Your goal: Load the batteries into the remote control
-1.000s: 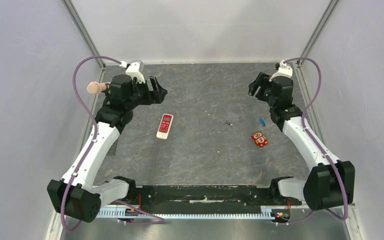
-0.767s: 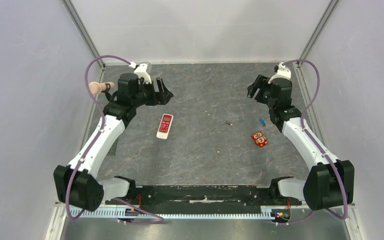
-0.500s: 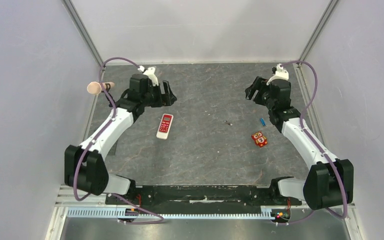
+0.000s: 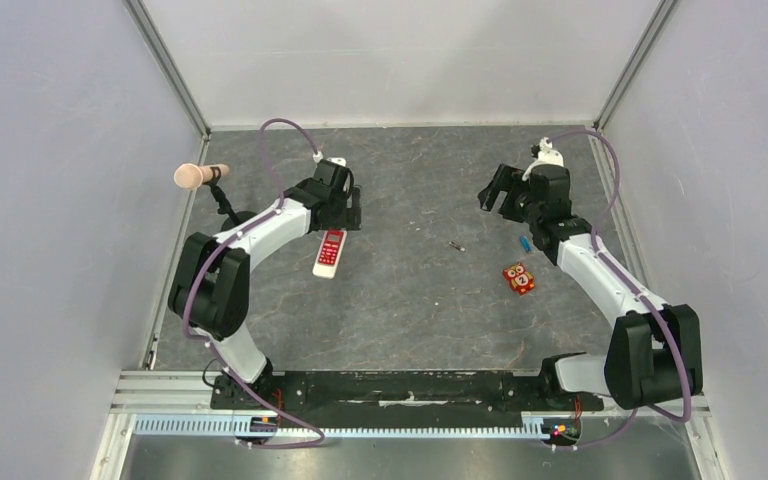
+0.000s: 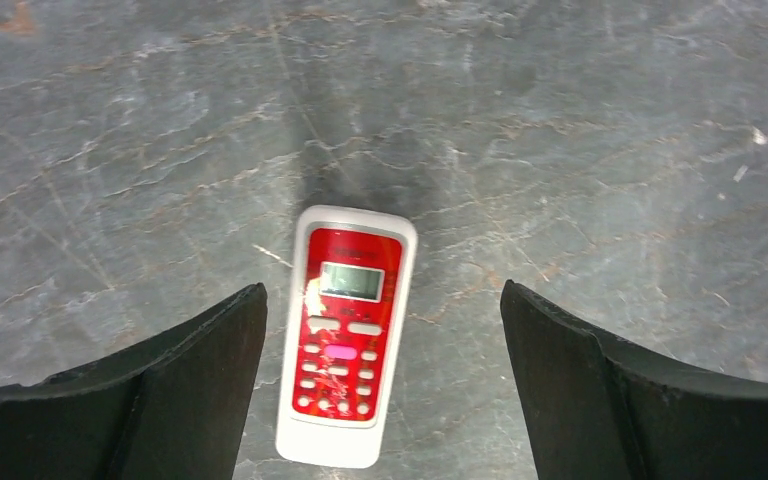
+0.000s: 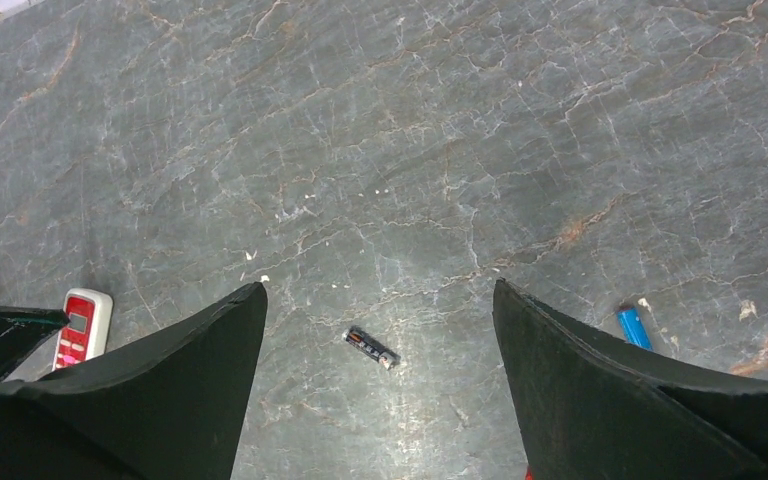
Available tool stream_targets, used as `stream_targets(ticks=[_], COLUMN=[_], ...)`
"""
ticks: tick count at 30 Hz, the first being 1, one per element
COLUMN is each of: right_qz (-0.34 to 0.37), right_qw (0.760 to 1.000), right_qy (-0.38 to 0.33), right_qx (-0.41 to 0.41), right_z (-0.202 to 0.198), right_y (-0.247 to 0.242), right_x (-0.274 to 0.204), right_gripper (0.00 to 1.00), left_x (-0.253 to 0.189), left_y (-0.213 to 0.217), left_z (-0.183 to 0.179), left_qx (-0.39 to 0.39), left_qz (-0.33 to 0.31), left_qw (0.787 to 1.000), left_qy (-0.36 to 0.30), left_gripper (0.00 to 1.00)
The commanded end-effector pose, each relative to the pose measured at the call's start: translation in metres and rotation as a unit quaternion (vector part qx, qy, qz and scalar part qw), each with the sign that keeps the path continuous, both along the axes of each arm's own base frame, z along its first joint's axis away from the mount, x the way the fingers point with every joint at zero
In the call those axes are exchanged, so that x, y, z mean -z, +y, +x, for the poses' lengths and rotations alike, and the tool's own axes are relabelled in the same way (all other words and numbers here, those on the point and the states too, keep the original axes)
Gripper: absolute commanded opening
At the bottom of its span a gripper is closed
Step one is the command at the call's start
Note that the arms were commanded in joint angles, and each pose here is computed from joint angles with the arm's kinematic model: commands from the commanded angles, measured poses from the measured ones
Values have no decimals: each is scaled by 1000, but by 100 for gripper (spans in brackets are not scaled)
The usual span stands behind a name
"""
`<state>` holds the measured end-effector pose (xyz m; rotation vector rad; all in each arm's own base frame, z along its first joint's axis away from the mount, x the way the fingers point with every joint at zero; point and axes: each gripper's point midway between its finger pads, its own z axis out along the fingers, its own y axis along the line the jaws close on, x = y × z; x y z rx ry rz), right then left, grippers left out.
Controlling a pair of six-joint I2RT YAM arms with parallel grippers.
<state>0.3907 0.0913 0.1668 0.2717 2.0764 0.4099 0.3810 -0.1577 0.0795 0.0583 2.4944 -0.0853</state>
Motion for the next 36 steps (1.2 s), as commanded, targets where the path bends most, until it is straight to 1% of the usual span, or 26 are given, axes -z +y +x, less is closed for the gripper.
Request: stream_targets(ticks=[1,7,10,12,14,17,19,22,24,25,26,29,30,32,35,36], right_qz=[-4,2,6,9,9,10,11,11,12,13,14,15,15,18,39,52], right_qw=[1000,1000,1000,1000,999,999,999,999,999,999,999,997,997,994,984,978], right_qy=[6,20,22,27,31,34,36,39,42,43,43,42,38,26,1,-22], right_qx=[-2,-6,-8,-9,-12,-12,-13,-15,-20,-24,-30,-55,-68,-103,-174,-203], right_z=[-3,-2,-1,-1,-2,-2,-2,-2,-2,-2,-2,-2,-2,-4,-14,-16], right_y=[1,6,9,10,11,12,14,16,19,21,25,38,44,60,95,110], right_x=[8,16,16,17,19,21,22,23,23,23,22,20,18,12,-2,-14], right_gripper=[87,87,87,86,86,85,84,84,84,84,84,83,83,84,85,86], left_x=[10,30,42,49,53,59,62,63,61,59,57,47,41,24,-13,-30], left_y=[20,16,20,20,19,16,15,15,14,13,12,9,5,-7,-30,-39], left_z=[-3,-8,-12,-14,-16,-19,-20,-22,-21,-20,-20,-17,-16,-14,-9,-8], left_qx=[-25,22,23,23,24,27,25,22,20,20,20,17,16,24,40,51], left_qz=[46,65,70,60,45,27,18,14,9,6,4,-11,-22,-59,-135,-163], left_qw=[999,996,995,994,994,993,992,992,993,993,994,995,996,996,990,985], left_qy=[4,48,74,87,99,113,120,121,118,115,112,97,89,68,27,10], left_gripper=[94,97,97,97,95,89,84,72,61,52,45,27,19,10,6,5])
